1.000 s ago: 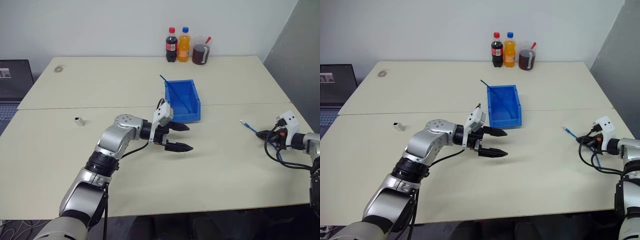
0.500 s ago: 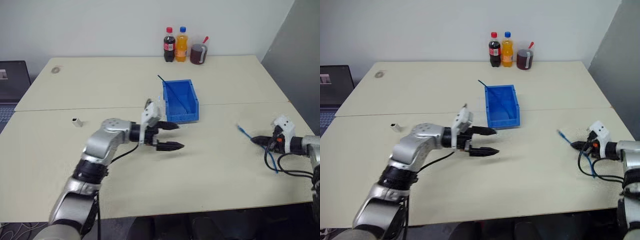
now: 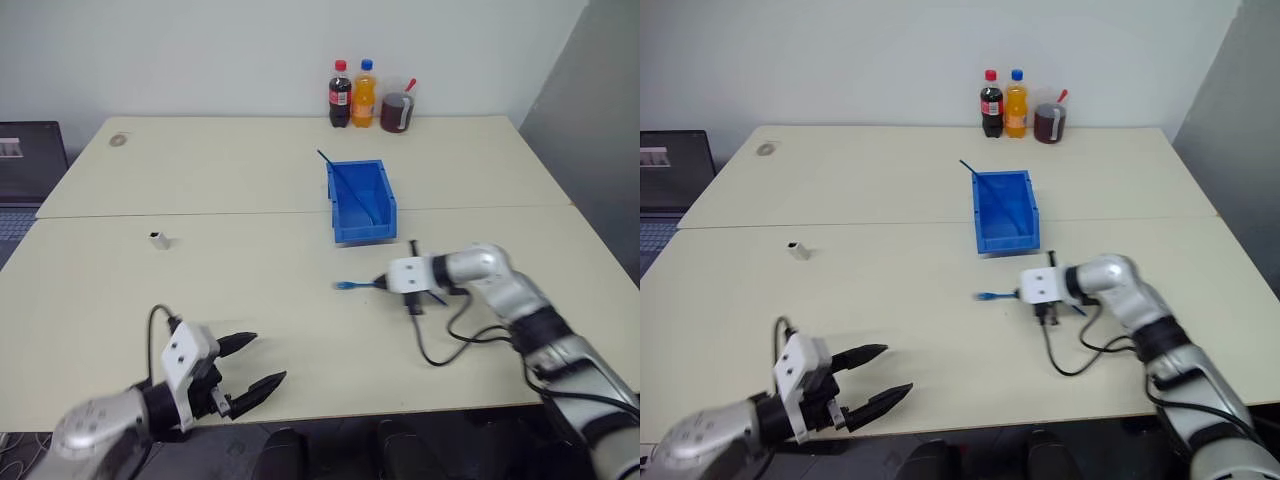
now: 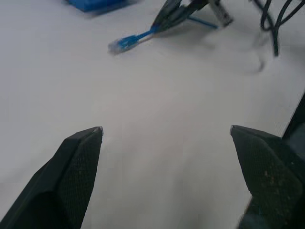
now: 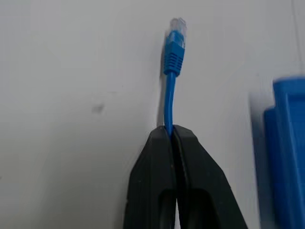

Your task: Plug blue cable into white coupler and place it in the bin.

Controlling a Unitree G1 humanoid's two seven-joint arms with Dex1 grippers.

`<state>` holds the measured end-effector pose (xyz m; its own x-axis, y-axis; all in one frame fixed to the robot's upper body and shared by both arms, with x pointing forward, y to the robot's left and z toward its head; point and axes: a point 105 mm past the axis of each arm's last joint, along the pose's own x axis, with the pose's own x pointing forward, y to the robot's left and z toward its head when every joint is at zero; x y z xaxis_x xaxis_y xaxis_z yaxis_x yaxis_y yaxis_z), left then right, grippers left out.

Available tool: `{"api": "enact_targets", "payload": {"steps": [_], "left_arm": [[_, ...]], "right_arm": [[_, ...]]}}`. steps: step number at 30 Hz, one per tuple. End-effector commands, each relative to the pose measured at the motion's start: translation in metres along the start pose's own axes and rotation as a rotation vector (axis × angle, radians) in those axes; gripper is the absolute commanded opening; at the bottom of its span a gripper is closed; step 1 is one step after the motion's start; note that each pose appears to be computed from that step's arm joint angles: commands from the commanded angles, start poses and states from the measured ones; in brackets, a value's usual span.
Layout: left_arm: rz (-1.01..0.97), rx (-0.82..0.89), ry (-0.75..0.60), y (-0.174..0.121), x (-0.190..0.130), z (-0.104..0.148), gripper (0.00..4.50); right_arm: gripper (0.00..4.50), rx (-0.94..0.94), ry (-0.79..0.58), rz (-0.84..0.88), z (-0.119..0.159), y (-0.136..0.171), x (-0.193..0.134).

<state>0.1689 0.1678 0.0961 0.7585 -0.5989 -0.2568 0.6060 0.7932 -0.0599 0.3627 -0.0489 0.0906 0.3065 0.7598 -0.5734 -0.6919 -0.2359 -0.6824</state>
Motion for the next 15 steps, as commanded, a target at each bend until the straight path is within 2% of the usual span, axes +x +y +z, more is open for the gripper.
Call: {"api": "enact_targets", "payload": {"steps": [1,8,11,15], "left_arm": [[0.14,-0.032,-0.055,-0.012,-0.001,0.005,4.5],[0.297,-0.118,-0.089,-0.014,-0.002,-0.002,4.5],[0.277,-0.118,-0.096,-0.016,0.003,-0.001,4.5],[0.231,-0.083,-0.096,-0.011,0.009,0.001,4.5]], "right_arm": [[0.07,-0.063,-0.021,0.007,0.004,0.0,0.016],[0.07,-0.063,-0.105,0.092,0.016,0.011,0.024],[0.63,-0.006,-0.122,0.097,0.015,0.013,0.025],[1.62,0.051,-0.132,0.076,0.013,0.011,0.023]]}}
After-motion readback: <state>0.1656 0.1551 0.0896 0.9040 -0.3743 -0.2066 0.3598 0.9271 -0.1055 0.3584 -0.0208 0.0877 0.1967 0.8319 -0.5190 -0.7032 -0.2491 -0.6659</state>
